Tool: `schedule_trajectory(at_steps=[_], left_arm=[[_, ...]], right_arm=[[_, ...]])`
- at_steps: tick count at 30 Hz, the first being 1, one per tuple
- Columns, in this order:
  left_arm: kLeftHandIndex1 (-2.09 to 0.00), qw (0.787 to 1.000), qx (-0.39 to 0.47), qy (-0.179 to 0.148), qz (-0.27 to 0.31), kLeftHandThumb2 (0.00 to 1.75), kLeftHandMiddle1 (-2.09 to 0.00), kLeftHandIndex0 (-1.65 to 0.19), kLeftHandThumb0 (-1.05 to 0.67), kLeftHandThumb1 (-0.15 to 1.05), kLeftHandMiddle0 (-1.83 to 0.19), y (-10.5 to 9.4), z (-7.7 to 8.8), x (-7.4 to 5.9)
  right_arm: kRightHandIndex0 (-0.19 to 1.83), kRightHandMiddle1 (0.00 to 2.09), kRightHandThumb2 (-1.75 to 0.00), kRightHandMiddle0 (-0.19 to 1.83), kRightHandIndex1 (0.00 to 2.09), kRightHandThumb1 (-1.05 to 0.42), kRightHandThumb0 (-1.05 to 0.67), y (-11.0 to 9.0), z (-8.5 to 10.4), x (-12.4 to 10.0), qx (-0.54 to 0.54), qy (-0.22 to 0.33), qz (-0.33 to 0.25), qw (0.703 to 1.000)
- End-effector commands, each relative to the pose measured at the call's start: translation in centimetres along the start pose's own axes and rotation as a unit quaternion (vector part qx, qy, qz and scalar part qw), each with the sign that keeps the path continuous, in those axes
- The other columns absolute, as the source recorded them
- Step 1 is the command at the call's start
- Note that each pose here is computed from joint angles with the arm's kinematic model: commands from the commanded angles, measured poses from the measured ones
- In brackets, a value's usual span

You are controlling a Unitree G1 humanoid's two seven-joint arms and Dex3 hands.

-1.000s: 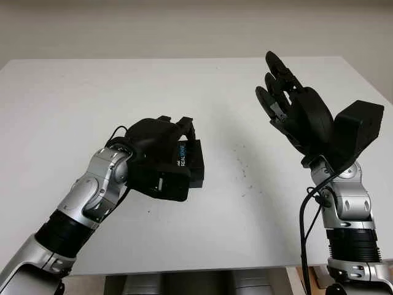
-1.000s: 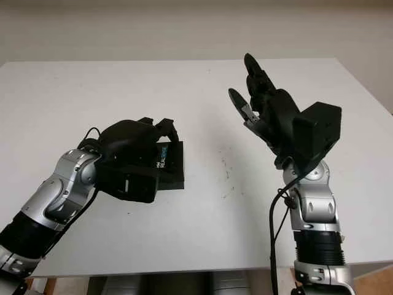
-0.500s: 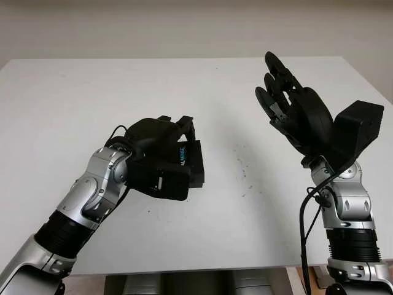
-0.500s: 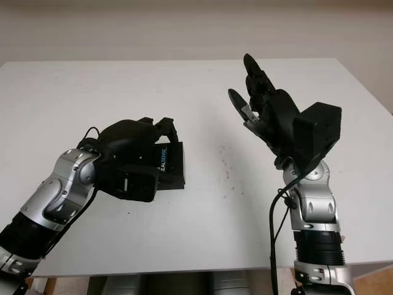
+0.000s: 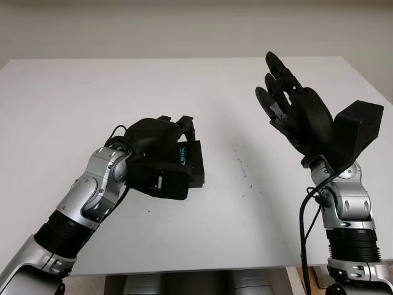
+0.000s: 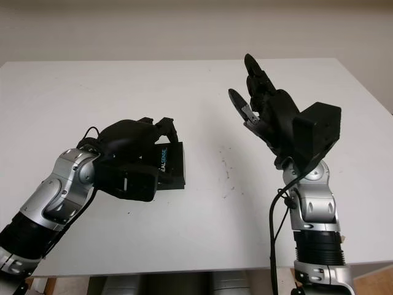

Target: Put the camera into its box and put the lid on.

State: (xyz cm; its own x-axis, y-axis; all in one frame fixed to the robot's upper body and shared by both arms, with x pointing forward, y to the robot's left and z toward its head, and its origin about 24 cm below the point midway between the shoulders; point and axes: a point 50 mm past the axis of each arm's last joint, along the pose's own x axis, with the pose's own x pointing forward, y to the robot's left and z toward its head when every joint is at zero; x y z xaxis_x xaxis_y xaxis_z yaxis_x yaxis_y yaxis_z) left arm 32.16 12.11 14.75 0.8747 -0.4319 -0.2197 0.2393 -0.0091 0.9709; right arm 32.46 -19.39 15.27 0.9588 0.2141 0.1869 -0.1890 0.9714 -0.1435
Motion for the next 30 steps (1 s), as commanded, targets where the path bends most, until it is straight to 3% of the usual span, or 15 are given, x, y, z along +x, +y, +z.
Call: schedule_trajectory(at_steps=[1,2,3,5,6,7,8,10,14,23,26,28,30], left_arm=[[-1.58,0.999,0.038,-0.02,-0.014,0.23,-2.09,0.09,-0.33,1.05,-0.45,-0.9,0.9,-0.1],[-1.26,0.997,0.071,-0.016,-0.021,0.24,-2.04,0.08,-0.37,1.05,-0.23,-0.8,0.9,-0.1],[-0.98,0.995,0.093,-0.012,-0.027,0.28,-1.76,0.04,-0.42,1.05,-0.04,-0.8,0.9,-0.1],[-0.82,0.987,0.157,-0.004,-0.031,0.32,-1.44,0.02,-0.49,1.05,0.04,-0.7,0.9,-0.2],[-0.71,0.983,0.182,-0.001,-0.025,0.33,-0.94,0.03,-0.55,1.05,0.02,-0.7,1.0,-0.2],[-0.44,0.98,0.198,0.002,-0.021,0.33,-0.43,0.0,-0.62,1.05,0.03,-0.7,1.1,-0.3],[-0.3,0.977,0.213,0.005,-0.017,0.33,-0.23,0.0,-0.65,1.05,0.07,-0.6,1.1,-0.3],[-0.11,0.971,0.238,0.009,-0.006,0.41,-0.05,0.09,-0.74,1.05,0.16,-0.5,1.2,-0.5],[-0.01,0.965,0.262,0.013,0.011,0.53,0.0,0.19,-0.8,1.05,0.19,-0.2,1.4,-0.7],[0.0,0.977,0.203,0.026,0.069,0.54,0.0,0.19,-0.84,1.05,0.19,1.2,0.4,-1.6],[0.0,0.988,0.127,0.018,0.09,0.53,0.0,0.19,-0.84,1.05,0.19,1.7,-0.1,-1.9],[0.0,0.993,0.002,-0.011,0.119,0.48,0.0,0.19,-0.83,1.05,0.19,2.1,-0.7,-2.4],[0.0,0.982,-0.116,-0.041,0.145,0.45,0.0,0.19,-0.79,1.05,0.19,2.5,-1.4,-2.9]], right_arm=[[-0.11,0.05,-0.31,-0.05,0.06,-1.05,-0.53,-0.1,0.4,-0.1,-0.002,-0.008,-0.002,1.0],[-0.11,0.05,-0.32,-0.05,0.06,-1.05,-0.53,-0.1,0.4,-0.1,-0.003,-0.009,-0.002,1.0],[-0.11,0.05,-0.32,-0.05,0.06,-1.05,-0.53,-0.1,0.4,-0.1,-0.003,-0.009,-0.001,1.0],[-0.11,0.05,-0.32,-0.04,0.06,-1.05,-0.53,-0.1,0.4,-0.1,-0.005,-0.007,-0.002,1.0],[-0.11,0.05,-0.31,-0.04,0.06,-1.05,-0.53,-0.1,0.4,-0.1,-0.006,-0.007,-0.003,1.0],[-0.1,0.06,-0.31,-0.04,0.06,-1.05,-0.54,-0.1,0.4,-0.1,-0.006,-0.006,-0.004,1.0],[-0.1,0.06,-0.31,-0.03,0.06,-1.05,-0.54,-0.1,0.4,-0.1,-0.007,-0.007,-0.004,1.0],[-0.1,0.06,-0.3,-0.03,0.06,-1.05,-0.54,-0.1,0.4,-0.1,-0.004,-0.007,-0.004,1.0],[-0.11,0.05,-0.31,-0.05,0.06,-1.05,-0.55,-0.2,0.4,-0.2,-0.005,-0.007,-0.001,1.0],[-0.11,0.05,-0.3,-0.04,0.06,-1.05,-0.55,-0.2,0.5,-0.1,-0.004,-0.006,-0.004,1.0],[-0.11,0.05,-0.31,-0.04,0.05,-1.05,-0.55,-0.3,0.5,-0.2,-0.002,-0.007,-0.002,1.0],[-0.12,0.05,-0.31,-0.05,0.05,-1.05,-0.54,-0.3,0.6,-0.2,-0.001,-0.014,0.001,1.0],[-0.12,0.05,-0.32,-0.04,0.05,-1.05,-0.55,-0.2,0.7,-0.1,0.0,-0.017,0.003,1.0]])
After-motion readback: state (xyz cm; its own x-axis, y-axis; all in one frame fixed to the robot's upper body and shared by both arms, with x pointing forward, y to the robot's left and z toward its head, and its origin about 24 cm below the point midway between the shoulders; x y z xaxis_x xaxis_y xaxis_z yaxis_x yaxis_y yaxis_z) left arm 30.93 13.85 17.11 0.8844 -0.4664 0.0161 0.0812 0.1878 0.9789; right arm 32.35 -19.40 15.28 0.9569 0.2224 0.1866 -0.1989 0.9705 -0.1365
